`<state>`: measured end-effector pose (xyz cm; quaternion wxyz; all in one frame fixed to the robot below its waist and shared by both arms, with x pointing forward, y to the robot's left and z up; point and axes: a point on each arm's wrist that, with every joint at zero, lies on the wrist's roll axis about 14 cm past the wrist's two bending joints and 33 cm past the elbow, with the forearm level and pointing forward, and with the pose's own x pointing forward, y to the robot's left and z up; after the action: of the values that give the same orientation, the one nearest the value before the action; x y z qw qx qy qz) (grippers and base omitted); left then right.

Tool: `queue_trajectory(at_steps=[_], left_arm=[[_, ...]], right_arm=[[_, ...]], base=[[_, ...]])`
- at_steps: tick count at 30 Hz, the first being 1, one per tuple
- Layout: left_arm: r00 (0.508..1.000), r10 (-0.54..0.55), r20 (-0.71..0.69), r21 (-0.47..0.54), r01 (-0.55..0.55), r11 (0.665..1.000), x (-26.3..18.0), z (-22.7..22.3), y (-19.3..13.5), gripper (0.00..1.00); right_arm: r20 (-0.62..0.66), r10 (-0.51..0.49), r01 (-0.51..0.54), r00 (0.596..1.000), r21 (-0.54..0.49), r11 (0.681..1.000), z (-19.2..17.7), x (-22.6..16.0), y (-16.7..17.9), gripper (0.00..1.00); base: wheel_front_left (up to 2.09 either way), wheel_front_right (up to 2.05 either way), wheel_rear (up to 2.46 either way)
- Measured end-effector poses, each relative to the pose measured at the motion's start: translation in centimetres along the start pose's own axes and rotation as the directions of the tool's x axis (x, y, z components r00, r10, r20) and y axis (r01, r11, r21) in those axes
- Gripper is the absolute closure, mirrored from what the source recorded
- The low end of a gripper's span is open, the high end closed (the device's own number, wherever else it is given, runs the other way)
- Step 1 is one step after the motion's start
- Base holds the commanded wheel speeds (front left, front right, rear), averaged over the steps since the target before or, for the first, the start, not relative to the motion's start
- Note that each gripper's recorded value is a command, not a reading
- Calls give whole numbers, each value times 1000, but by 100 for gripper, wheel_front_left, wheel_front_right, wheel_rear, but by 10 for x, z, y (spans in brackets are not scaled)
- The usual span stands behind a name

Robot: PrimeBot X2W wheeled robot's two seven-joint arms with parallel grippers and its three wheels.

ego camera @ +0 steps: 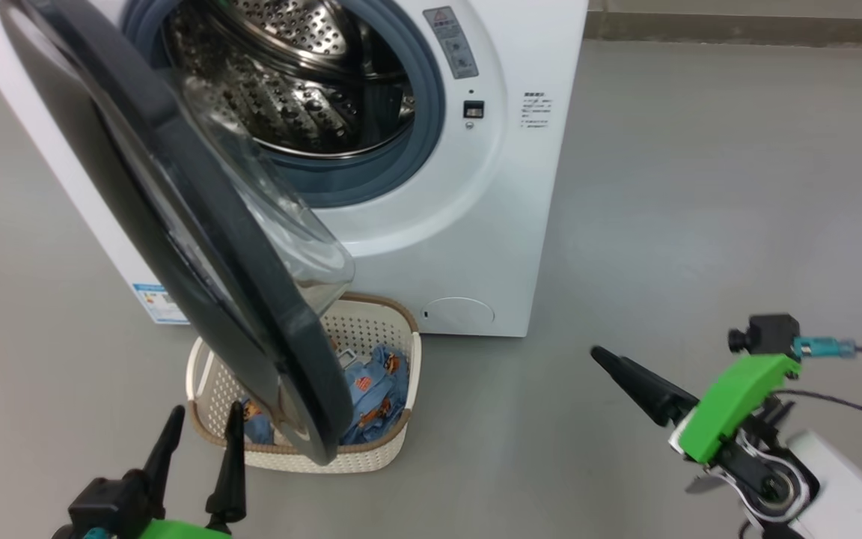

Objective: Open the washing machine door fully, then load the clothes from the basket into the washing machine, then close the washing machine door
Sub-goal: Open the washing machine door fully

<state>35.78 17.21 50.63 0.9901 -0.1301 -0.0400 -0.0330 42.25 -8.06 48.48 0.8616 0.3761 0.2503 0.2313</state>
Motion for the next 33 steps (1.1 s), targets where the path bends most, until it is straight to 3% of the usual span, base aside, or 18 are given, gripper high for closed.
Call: queue_trajectory(at_steps=[7, 16, 33], left_arm=[[1000, -13, 4, 8, 13, 1000, 1, 2, -1, 0], [1000, -11, 5, 9, 11, 1000, 2, 2, 0, 0], [1000, -15, 11, 9, 15, 1000, 3, 4, -1, 0]], right_arm=[[96, -108, 113, 989, -51, 992, 2, -30, -39, 0], [206, -175, 210, 963, -164, 964, 3, -57, -68, 0], [393, -164, 319, 905, -370, 873, 38, -86, -77, 0]], base=[[0, 0, 0], [0, 0, 0], [0, 0, 0]])
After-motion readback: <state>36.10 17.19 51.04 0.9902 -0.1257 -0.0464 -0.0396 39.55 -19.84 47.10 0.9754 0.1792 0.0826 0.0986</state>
